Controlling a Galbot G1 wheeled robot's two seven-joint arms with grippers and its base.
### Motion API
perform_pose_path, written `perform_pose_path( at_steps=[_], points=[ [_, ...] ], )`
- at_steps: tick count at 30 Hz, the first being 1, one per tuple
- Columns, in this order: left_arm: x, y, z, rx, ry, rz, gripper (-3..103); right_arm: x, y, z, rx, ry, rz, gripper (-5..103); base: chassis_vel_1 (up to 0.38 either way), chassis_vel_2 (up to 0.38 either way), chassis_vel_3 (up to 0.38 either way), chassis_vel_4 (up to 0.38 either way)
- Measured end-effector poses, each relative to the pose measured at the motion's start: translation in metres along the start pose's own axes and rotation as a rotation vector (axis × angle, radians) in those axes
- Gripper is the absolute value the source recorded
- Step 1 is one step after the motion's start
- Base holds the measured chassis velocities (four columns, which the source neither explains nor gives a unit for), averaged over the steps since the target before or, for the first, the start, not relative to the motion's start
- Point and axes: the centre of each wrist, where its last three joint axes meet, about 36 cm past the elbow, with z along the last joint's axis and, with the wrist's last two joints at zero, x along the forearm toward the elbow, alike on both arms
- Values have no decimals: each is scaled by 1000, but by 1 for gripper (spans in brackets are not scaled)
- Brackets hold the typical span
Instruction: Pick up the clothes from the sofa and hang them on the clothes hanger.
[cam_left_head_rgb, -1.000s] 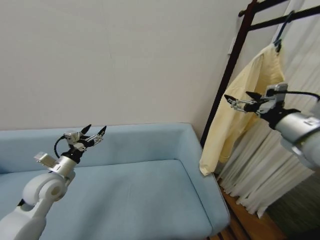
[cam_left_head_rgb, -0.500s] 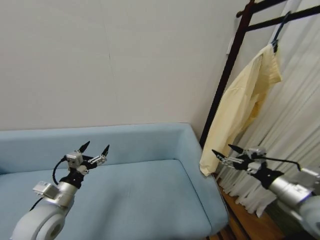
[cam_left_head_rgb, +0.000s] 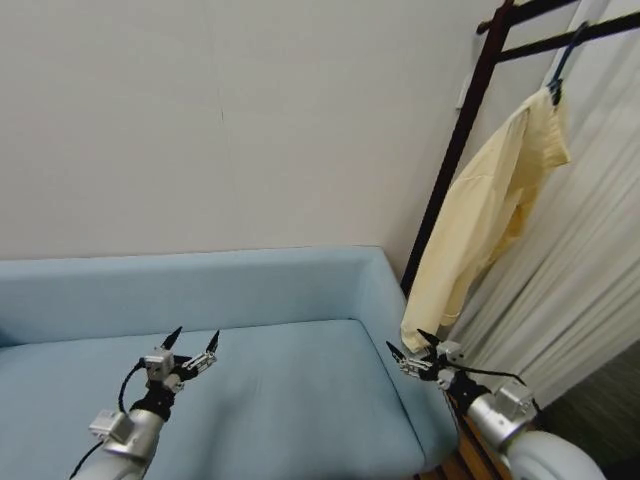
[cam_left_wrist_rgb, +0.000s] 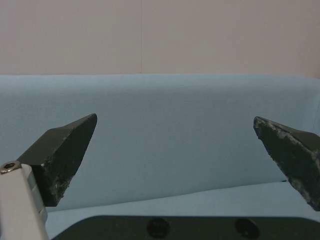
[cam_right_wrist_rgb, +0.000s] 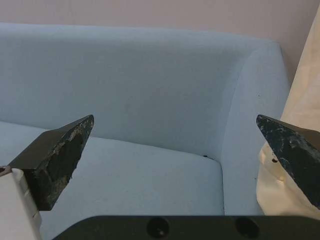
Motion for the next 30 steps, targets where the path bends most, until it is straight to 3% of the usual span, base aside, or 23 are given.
perform_pose_path(
  at_steps=[7,11,16,25,27,30],
  points=[
    [-6,3,-10,-19,-26,20,100,4,9,-32,-8,-49,21,100,0,0,0,0],
    [-14,7,-21,-27,-51,49,100,16,-6,-88,34,-87,31,100,0,0,0,0],
    [-18,8,-27,-32,-60,66,100,9,-18,-129,85,-105,10,100,0,0,0,0],
    [-21,8,-32,-46,-55,98,100,-30,-35,-212,156,-64,-157,100,0,0,0,0],
    [-22,9,-33,-47,-53,101,100,-39,-38,-221,151,-51,-164,100,0,0,0,0],
    [-27,11,-38,-46,-48,115,100,-77,-65,-245,184,-46,-120,100,0,0,0,0]
  ],
)
